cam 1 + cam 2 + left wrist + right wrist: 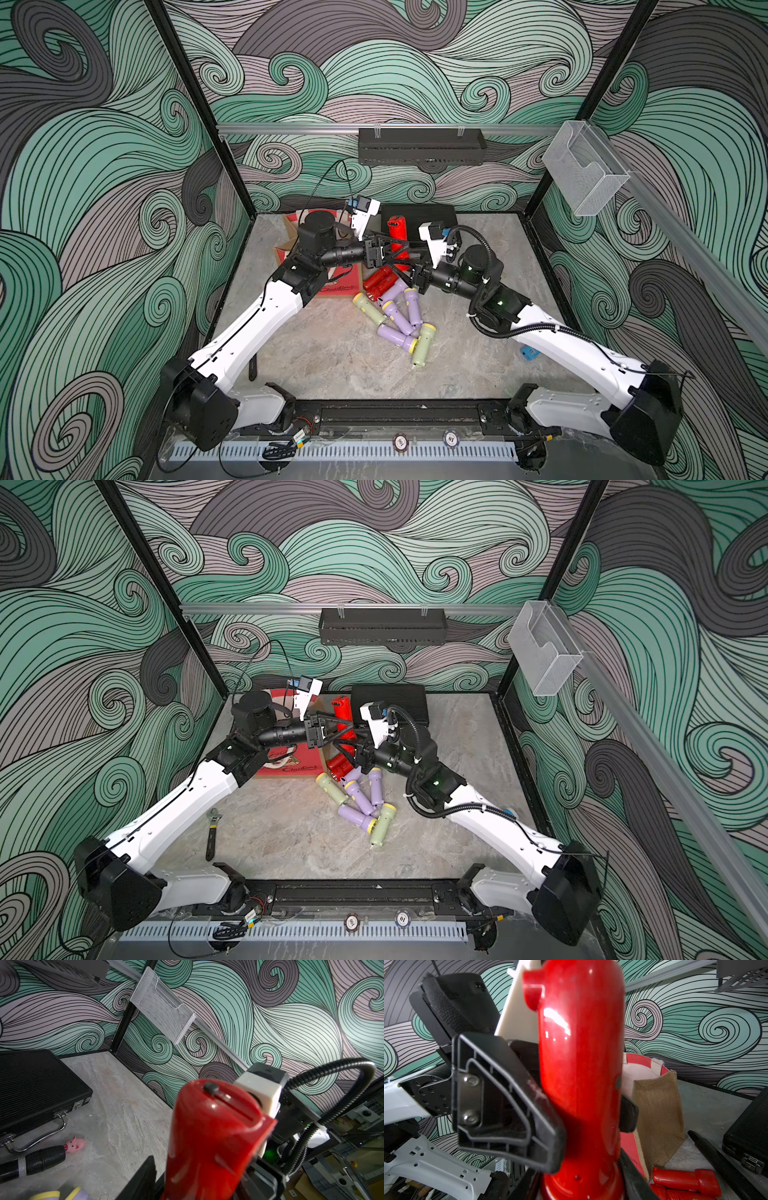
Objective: Put the flashlights into the tote bags
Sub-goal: Pick up the flashlight from the center of the board.
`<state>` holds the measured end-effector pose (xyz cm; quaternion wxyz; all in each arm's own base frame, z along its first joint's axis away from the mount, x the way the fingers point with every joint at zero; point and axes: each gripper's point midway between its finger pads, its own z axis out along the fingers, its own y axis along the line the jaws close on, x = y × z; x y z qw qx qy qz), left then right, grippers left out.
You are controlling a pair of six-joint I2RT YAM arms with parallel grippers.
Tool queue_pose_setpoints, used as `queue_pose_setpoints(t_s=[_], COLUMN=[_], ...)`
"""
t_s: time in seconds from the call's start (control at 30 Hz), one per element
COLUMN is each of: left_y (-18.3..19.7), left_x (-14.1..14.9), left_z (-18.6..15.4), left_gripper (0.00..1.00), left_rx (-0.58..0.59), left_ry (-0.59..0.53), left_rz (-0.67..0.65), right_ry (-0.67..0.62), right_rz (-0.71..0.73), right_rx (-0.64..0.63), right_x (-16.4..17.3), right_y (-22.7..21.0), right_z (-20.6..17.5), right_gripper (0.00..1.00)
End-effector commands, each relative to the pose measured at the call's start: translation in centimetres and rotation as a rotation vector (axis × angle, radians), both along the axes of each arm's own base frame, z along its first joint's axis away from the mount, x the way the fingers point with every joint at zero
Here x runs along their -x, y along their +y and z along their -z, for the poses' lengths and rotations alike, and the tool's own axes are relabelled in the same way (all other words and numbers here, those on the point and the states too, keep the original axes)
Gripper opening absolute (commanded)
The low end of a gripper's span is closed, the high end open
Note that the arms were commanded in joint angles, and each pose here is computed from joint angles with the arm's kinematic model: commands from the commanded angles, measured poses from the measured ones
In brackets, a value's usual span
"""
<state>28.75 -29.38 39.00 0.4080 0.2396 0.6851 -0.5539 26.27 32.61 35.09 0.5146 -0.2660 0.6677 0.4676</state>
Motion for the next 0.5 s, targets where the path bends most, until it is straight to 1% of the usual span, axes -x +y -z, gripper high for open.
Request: queue_pose_setpoints(t_s=[0.0, 0.03, 0.07, 0.17, 0.3, 0.37, 0.4, 0.47], left_y=[-0.3, -0.4, -0.5, -0.6, -0.6, -0.5, -0.4, -0.1], left_x=[-0.1, -0.2, -0.1, -0.1, -0.1, 0.0, -0.2, -0.6], left_z=[-2.4, -2.5, -2.6, -2.6, -2.4, -2.2, -2.1, -1.6], left_gripper=[0.53, 0.53, 0.46, 0.36, 0.13, 0.05, 0.00, 0.00], left_rx=[0.035, 0.037, 0.042, 0.039, 0.031, 0.019, 0.009, -0.019], left_ry=[-0.071, -0.074, -0.068, -0.065, -0.064, -0.069, -0.072, -0.064], left_rz=[0.003, 0.004, 0.013, 0.016, 0.016, 0.011, -0.003, -0.036], right_ry=[-0.030, -0.031, -0.031, -0.031, -0.031, -0.031, -0.032, -0.031], right_rz=[-0.011, -0.010, -0.010, -0.009, -0.004, 0.001, 0.006, 0.025], right_rx=[-0.025, -0.024, -0.023, -0.019, -0.017, -0.009, -0.005, 0.008], right_x=[0.1, 0.0, 0.0, -0.1, -0.2, -0.3, -0.3, -0.5], right_y=[0.2, 0.2, 0.2, 0.3, 0.2, 0.2, 0.1, -0.1], right_z=[-0.6, -0.6, -0.5, -0.4, -0.4, -0.4, -0.4, -0.1], right_gripper=[0.03, 0.03, 0.03, 0.03, 0.05, 0.11, 0.16, 0.31])
